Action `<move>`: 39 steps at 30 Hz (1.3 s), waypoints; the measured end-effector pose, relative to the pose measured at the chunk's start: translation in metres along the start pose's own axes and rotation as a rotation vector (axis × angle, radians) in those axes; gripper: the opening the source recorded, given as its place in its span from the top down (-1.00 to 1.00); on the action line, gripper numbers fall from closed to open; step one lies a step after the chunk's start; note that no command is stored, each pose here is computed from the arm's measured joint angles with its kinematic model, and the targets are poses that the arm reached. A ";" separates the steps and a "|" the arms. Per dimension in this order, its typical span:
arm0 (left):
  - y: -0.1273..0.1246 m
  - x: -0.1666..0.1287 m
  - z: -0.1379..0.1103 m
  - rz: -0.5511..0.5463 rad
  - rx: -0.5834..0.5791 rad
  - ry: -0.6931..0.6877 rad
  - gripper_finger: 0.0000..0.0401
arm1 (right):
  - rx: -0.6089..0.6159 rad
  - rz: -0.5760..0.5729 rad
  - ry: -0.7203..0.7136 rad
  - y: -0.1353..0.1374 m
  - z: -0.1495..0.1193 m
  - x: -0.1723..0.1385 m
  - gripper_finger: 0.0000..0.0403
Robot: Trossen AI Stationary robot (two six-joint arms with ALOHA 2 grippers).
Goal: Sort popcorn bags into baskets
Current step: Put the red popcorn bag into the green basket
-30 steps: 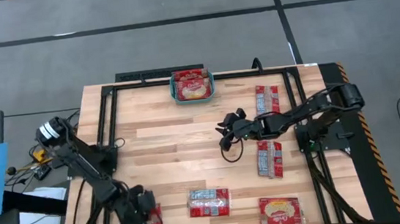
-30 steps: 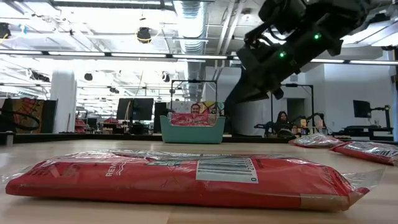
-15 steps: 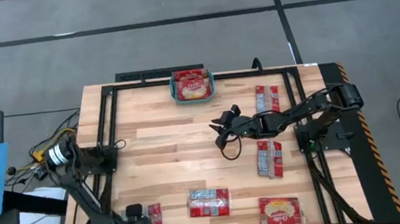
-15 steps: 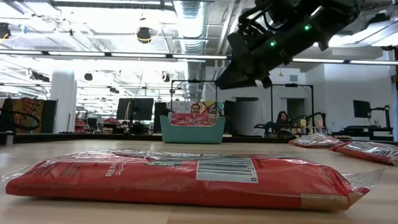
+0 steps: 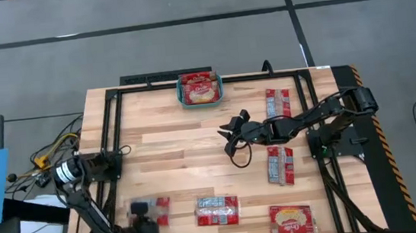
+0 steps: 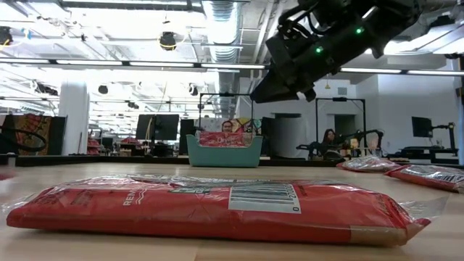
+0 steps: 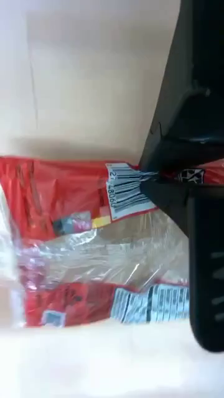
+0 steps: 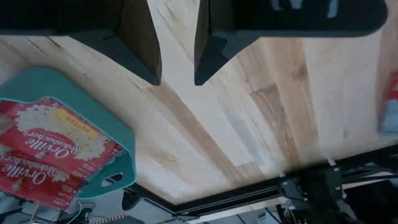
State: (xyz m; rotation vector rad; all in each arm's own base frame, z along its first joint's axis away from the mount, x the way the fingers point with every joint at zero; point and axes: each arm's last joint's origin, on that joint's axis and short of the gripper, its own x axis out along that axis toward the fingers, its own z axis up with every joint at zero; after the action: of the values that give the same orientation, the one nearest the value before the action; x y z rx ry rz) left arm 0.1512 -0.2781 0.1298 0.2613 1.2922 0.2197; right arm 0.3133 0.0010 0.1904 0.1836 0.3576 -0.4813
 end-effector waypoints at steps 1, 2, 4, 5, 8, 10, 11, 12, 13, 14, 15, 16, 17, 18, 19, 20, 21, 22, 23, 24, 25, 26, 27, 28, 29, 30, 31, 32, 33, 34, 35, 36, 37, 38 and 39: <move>0.006 -0.002 0.002 0.029 -0.006 -0.017 0.94 | 0.000 0.001 0.000 0.000 0.000 0.000 0.41; 0.015 -0.006 0.004 0.072 -0.011 -0.032 0.94 | 0.000 0.001 -0.001 0.000 0.000 0.000 0.41; 0.041 -0.026 0.011 0.164 -0.027 -0.114 0.97 | 0.002 0.002 -0.005 0.000 0.001 0.000 0.41; 0.056 -0.038 0.016 0.192 -0.048 -0.164 0.99 | 0.004 0.006 -0.009 0.000 0.001 0.000 0.41; 0.097 -0.067 0.025 0.211 -0.113 -0.256 1.00 | 0.001 0.071 -0.023 0.004 0.003 -0.001 0.41; 0.125 -0.088 0.029 0.149 -0.162 -0.296 1.00 | 0.002 0.152 -0.050 0.008 0.007 -0.002 0.41; 0.137 -0.096 0.030 0.117 -0.184 -0.315 1.00 | -0.004 0.194 -0.069 0.011 0.009 -0.003 0.41; 0.149 -0.103 0.031 0.087 -0.203 -0.327 1.00 | -0.011 0.227 -0.093 0.014 0.010 -0.002 0.41; 0.160 -0.108 0.032 0.054 -0.230 -0.337 1.00 | -0.016 0.253 -0.118 0.017 0.011 -0.001 0.41; 0.170 -0.114 0.032 0.027 -0.252 -0.346 1.00 | -0.026 0.263 -0.134 0.020 0.010 -0.001 0.41; 0.180 -0.118 0.031 -0.002 -0.278 -0.353 1.00 | -0.030 0.272 -0.150 0.021 0.010 0.000 0.41; 0.189 -0.121 0.031 -0.017 -0.303 -0.356 1.00 | -0.034 0.280 -0.171 0.023 0.010 0.001 0.41; 0.193 -0.122 0.031 -0.031 -0.330 -0.361 1.00 | -0.035 0.285 -0.184 0.025 0.009 0.002 0.41; 0.196 -0.121 0.031 -0.042 -0.353 -0.364 1.00 | -0.038 0.283 -0.183 0.026 0.007 0.003 0.41; 0.195 -0.117 0.030 -0.045 -0.358 -0.358 0.99 | -0.041 0.274 -0.176 0.026 0.004 0.005 0.41; 0.192 -0.112 0.030 -0.042 -0.350 -0.346 0.98 | -0.042 0.268 -0.174 0.026 0.001 0.008 0.41; 0.187 -0.105 0.029 -0.039 -0.341 -0.331 0.95 | -0.041 0.264 -0.174 0.026 -0.001 0.011 0.41; 0.182 -0.096 0.029 -0.039 -0.336 -0.313 0.92 | -0.041 0.261 -0.175 0.027 -0.004 0.013 0.41; 0.175 -0.087 0.029 -0.040 -0.332 -0.289 0.88 | -0.041 0.254 -0.172 0.027 -0.007 0.016 0.41; 0.168 -0.076 0.028 -0.042 -0.325 -0.256 0.84 | -0.039 0.247 -0.170 0.027 -0.010 0.018 0.41; 0.161 -0.066 0.026 -0.046 -0.317 -0.219 0.78 | -0.035 0.244 -0.168 0.027 -0.012 0.020 0.41; 0.153 -0.057 0.024 -0.053 -0.305 -0.181 0.72 | -0.033 0.243 -0.167 0.028 -0.014 0.022 0.41; 0.146 -0.049 0.022 -0.063 -0.287 -0.134 0.65 | -0.030 0.244 -0.170 0.028 -0.016 0.023 0.41; 0.139 -0.042 0.020 -0.066 -0.261 -0.079 0.57 | -0.032 0.243 -0.167 0.028 -0.018 0.025 0.41; 0.132 -0.034 0.017 -0.065 -0.239 -0.021 0.49 | -0.035 0.242 -0.160 0.028 -0.019 0.026 0.41; 0.125 -0.028 0.013 -0.062 -0.227 0.032 0.42 | -0.037 0.240 -0.156 0.028 -0.021 0.027 0.41; 0.119 -0.022 0.010 -0.056 -0.218 0.077 0.34 | -0.036 0.240 -0.154 0.029 -0.021 0.028 0.41; 0.112 -0.017 0.006 -0.045 -0.207 0.113 0.27 | -0.035 0.240 -0.151 0.029 -0.022 0.028 0.41; 0.106 -0.011 0.003 -0.033 -0.198 0.148 0.19 | -0.033 0.239 -0.150 0.028 -0.021 0.028 0.41; 0.099 -0.006 0.000 -0.024 -0.190 0.176 0.12 | -0.029 0.239 -0.156 0.029 -0.019 0.029 0.41; 0.094 -0.001 -0.003 -0.014 -0.176 0.201 0.05 | -0.025 0.239 -0.165 0.029 -0.017 0.030 0.41; 0.088 0.003 -0.006 -0.006 -0.159 0.221 -0.01 | -0.022 0.239 -0.170 0.029 -0.015 0.030 0.41; 0.083 0.007 -0.008 0.002 -0.138 0.240 -0.07 | -0.024 0.237 -0.175 0.029 -0.014 0.030 0.41; 0.079 0.010 -0.010 0.014 -0.111 0.253 -0.13 | -0.030 0.233 -0.178 0.028 -0.012 0.031 0.41; 0.075 0.013 -0.012 0.028 -0.090 0.259 -0.18 | -0.033 0.233 -0.184 0.029 -0.010 0.032 0.41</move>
State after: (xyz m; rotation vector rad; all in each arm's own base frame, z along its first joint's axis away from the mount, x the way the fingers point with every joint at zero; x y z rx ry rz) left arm 0.1418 -0.2018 0.1388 0.1779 1.5310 0.3438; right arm 0.3505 0.0152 0.1718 0.1451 0.1612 -0.2592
